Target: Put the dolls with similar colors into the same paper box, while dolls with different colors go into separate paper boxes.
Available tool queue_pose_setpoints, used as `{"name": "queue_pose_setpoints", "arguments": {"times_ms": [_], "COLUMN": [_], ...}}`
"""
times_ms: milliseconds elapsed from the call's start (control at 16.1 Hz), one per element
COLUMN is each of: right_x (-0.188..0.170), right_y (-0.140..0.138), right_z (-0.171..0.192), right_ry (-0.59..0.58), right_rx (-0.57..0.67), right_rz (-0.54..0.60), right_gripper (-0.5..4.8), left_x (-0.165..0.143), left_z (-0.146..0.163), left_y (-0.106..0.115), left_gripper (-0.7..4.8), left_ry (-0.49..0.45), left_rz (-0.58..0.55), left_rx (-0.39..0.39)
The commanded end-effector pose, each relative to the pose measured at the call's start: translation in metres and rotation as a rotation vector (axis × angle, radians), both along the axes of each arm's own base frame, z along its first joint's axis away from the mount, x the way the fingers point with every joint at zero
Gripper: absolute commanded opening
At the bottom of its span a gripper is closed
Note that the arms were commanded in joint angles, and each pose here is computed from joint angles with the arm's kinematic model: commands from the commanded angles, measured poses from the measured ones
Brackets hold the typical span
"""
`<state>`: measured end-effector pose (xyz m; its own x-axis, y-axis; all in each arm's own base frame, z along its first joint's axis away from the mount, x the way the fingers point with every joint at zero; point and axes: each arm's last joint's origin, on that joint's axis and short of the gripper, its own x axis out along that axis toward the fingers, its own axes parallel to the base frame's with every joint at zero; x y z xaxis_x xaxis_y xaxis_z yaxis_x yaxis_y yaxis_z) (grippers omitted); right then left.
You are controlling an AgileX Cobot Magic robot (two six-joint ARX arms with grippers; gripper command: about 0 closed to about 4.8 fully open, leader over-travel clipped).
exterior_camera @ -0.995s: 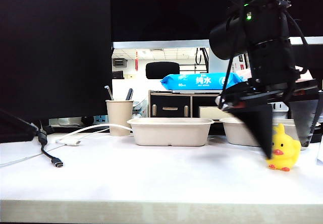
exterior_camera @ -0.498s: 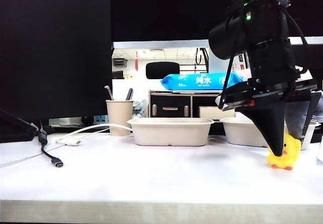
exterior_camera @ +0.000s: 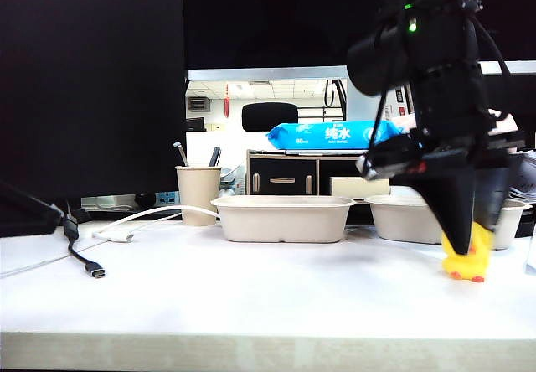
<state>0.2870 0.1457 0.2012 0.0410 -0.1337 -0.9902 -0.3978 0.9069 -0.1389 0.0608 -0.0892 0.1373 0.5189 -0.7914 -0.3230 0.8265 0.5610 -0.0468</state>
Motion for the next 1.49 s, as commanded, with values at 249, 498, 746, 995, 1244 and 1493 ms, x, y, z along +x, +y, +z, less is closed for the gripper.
{"name": "queue_pose_setpoints", "arguments": {"times_ms": [249,498,746,995,1244,1493], "right_x": [0.002,0.0,0.011,0.029,0.05,0.083], "right_y": [0.002,0.001,0.008,0.021,0.035,0.053], "right_z": [-0.001,0.007,0.041,0.081,0.099,0.071], "right_ry": [-0.016,-0.038,-0.132,-0.26,-0.377,-0.349], "right_rx": [0.014,0.027,0.139,0.324,0.489,0.482], "right_rz": [-0.001,-0.002,0.002,0.027,0.075,0.088], "right_gripper": [1.07,1.07,1.07,1.08,1.25,1.33], "left_x": [0.0,0.004,0.012,0.018,0.026,0.03], "left_z": [0.002,0.002,0.007,0.012,0.013,0.015], "left_y": [0.0,0.002,0.012,0.022,0.034,0.043], "left_gripper": [-0.05,-0.05,-0.05,-0.05,-0.05,-0.05], "left_ry": [-0.009,-0.01,-0.047,-0.096,-0.112,-0.135], "left_rz": [0.001,0.041,0.153,0.262,0.399,0.497], "left_rx": [-0.011,-0.013,-0.057,-0.105,-0.106,-0.117]}}
